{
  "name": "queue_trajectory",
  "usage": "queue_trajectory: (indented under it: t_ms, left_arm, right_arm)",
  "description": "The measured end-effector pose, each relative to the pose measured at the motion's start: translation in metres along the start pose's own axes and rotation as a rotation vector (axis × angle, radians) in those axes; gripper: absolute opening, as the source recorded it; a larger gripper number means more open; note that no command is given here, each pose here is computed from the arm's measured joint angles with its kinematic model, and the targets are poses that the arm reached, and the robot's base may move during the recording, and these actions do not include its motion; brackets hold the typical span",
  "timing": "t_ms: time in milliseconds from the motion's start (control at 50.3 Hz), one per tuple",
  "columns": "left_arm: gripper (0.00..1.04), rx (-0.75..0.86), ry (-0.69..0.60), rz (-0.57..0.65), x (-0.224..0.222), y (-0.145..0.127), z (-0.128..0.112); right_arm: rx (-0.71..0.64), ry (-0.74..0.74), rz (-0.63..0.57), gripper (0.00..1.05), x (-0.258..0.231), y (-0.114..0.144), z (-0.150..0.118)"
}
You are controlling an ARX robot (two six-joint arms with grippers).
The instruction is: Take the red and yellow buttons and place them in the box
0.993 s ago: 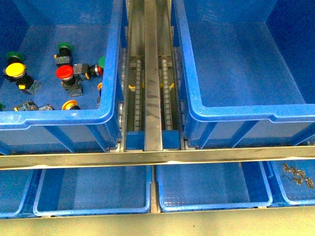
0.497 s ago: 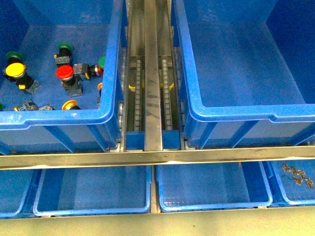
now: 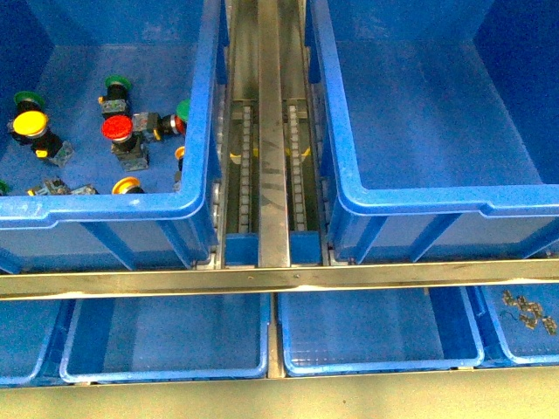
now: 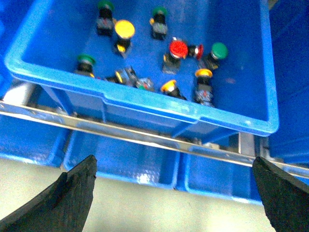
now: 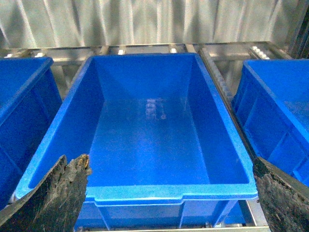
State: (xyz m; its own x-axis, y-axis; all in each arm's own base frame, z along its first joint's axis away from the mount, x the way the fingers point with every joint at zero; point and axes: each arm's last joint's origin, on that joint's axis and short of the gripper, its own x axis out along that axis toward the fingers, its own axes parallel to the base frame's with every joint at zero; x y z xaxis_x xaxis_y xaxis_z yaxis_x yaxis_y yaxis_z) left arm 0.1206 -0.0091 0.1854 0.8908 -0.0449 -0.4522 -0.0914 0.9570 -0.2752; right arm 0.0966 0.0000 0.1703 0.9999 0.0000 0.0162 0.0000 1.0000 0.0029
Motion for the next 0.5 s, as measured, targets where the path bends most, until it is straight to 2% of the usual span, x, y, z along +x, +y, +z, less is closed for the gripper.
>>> queue_trajectory:
  t_ms: [119,298,497]
  left_arm:
    - [0.97,-0.028,0.013,-0.028,0.019,-0.013,0.032]
    - [0.97,0.080,0.046,-0.092,0.056,-0.021,0.070]
    - [0.97,0.298,0.194,-0.054,0.127,0.001,0.093]
  right_arm:
    - [0.000,0.000,0.000,0.99,0.000,0.000,0.000]
    - [0.000,0.000,0.000,0.99,0.000,0.000,0.000]
    - [0.000,0.000,0.000,0.99,0.000,0.000,0.000]
